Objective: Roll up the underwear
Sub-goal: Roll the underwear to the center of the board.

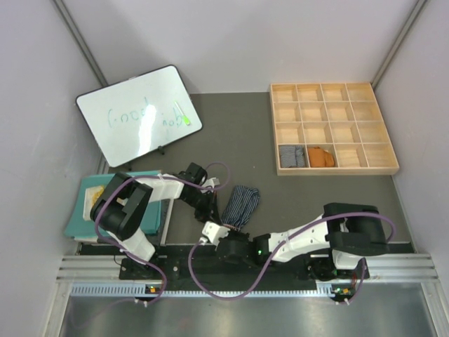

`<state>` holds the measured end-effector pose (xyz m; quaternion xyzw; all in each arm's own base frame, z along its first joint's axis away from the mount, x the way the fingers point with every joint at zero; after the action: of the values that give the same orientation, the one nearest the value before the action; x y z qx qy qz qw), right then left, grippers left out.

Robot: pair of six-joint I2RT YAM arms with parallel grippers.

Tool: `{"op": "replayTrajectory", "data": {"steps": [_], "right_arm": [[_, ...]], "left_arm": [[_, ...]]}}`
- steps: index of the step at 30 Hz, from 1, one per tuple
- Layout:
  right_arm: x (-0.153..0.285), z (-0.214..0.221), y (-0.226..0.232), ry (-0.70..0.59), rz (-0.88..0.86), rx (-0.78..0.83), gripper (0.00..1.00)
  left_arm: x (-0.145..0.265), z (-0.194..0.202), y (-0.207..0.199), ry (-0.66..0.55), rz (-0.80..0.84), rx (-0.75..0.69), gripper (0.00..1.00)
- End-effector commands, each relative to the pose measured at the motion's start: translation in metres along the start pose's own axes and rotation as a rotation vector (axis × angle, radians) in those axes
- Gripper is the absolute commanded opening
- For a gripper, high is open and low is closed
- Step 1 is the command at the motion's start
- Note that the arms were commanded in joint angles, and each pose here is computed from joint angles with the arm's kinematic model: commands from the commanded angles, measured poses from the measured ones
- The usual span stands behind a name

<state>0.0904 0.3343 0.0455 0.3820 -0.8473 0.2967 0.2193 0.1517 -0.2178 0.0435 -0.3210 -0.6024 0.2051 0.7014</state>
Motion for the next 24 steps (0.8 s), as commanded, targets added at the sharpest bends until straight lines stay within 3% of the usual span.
{"op": "replayTrajectory", "data": {"steps": [1,4,6,9,16,21,24], "right_arm": [[-0.006,0.006,0.02,0.041,-0.156,-0.037,0.0],[-0.002,0.003,0.023,0.049,-0.25,-0.1,0.0],[0.003,0.001,0.02,0.056,-0.318,-0.159,0.0],[0.006,0.001,0.012,0.061,-0.381,-0.263,0.0],[0.003,0.01,-0.007,0.106,-0.524,-0.521,0.0],[0.0,0.011,-0.02,0.143,-0.644,-0.709,0.0],[-0.004,0.01,-0.032,0.156,-0.683,-0.809,0.0]], "left_arm": [[0.002,0.007,-0.003,0.015,0.024,0.009,0.0],[0.004,0.002,-0.004,-0.044,0.026,0.011,0.15],[0.011,-0.006,-0.006,-0.118,0.014,-0.002,0.39],[0.026,-0.019,-0.014,-0.238,0.023,-0.012,0.57],[0.053,-0.038,-0.025,-0.507,0.022,-0.097,0.61],[0.07,-0.044,-0.048,-0.67,0.107,-0.296,0.6],[0.072,-0.039,-0.058,-0.709,0.177,-0.376,0.6]]}}
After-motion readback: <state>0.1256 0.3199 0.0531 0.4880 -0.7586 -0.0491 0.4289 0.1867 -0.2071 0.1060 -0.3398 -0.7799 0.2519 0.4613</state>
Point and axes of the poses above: each gripper's point midway between its finger pads, its own x axis back along the fingers, its own y axis along the line the jaws close on, z = x × y, the point moved 3 cm from there along x, back along the fingers, and after that the axes turned 6 degrees about -x, right-handed, at the moved point
